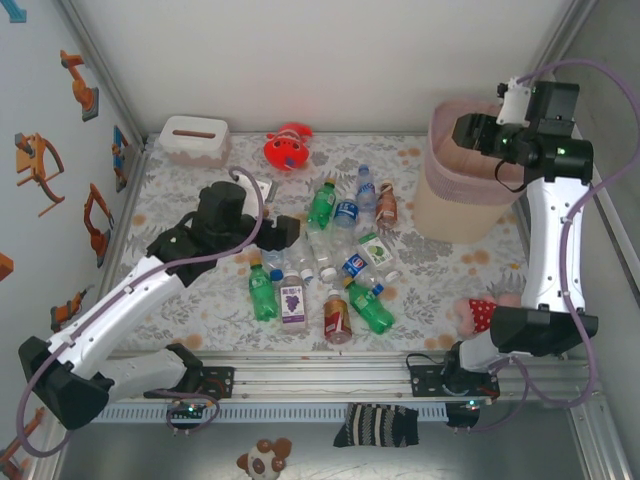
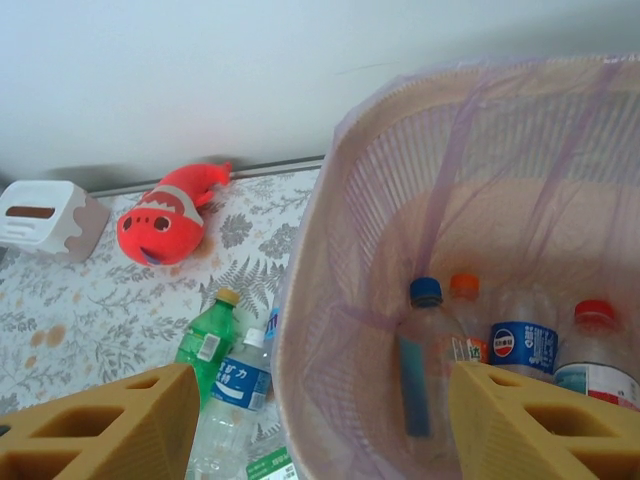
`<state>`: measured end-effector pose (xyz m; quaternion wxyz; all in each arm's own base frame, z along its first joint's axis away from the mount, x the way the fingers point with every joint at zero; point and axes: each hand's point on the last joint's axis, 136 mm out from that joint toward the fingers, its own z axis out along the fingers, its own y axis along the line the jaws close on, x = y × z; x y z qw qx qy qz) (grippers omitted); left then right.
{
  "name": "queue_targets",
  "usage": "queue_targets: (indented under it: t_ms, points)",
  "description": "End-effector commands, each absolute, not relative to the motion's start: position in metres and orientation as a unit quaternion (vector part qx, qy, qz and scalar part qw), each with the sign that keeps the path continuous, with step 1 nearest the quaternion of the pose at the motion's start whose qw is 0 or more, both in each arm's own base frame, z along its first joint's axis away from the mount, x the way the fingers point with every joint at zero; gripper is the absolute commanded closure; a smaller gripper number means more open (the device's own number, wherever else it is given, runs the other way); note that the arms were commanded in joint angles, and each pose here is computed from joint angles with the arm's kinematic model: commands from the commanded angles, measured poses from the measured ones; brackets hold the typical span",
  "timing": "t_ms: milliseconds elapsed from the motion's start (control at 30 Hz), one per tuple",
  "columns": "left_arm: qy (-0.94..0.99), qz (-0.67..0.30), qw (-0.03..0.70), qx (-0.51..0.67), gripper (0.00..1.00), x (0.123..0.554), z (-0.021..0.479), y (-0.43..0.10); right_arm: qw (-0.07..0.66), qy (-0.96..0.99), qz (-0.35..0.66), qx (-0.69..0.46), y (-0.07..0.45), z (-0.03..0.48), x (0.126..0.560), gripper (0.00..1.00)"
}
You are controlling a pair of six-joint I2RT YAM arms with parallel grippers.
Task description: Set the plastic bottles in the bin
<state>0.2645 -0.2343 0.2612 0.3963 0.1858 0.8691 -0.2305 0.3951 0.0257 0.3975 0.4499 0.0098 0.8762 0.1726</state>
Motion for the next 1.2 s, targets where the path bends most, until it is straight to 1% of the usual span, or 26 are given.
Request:
queue_targets:
  t_ms: [0,167,267,400,767,933,1167]
  points:
    - [0.919,-0.167,0.342,0.101,0.17,0.259,0.221,-0.199,0.46,0.869,0.182,0.007,0.031,0.404,0.386,0.34]
    - [0.942,-0.152,0.3,0.024,0.16,0.248,0.179,-0.181,0.451,0.872,0.191,0.005,0.034,0.395,0.38,0.34]
    - [0.952,-0.138,0.271,0.0,0.16,0.238,0.159,-0.171,0.448,0.873,0.194,0.002,0.036,0.39,0.377,0.34]
    - [0.965,-0.111,0.239,-0.012,0.15,0.23,0.145,-0.157,0.447,0.872,0.199,-0.001,0.038,0.387,0.374,0.34]
    - [0.977,-0.153,0.143,-0.038,0.14,0.222,0.108,-0.157,0.438,0.873,0.214,-0.003,0.043,0.379,0.374,0.34]
    - [0.982,-0.153,0.109,-0.026,0.14,0.222,0.092,-0.164,0.437,0.875,0.208,-0.004,0.042,0.38,0.372,0.34]
    - [0.987,-0.138,0.081,-0.028,0.15,0.22,0.068,-0.162,0.434,0.876,0.208,-0.005,0.043,0.379,0.366,0.34]
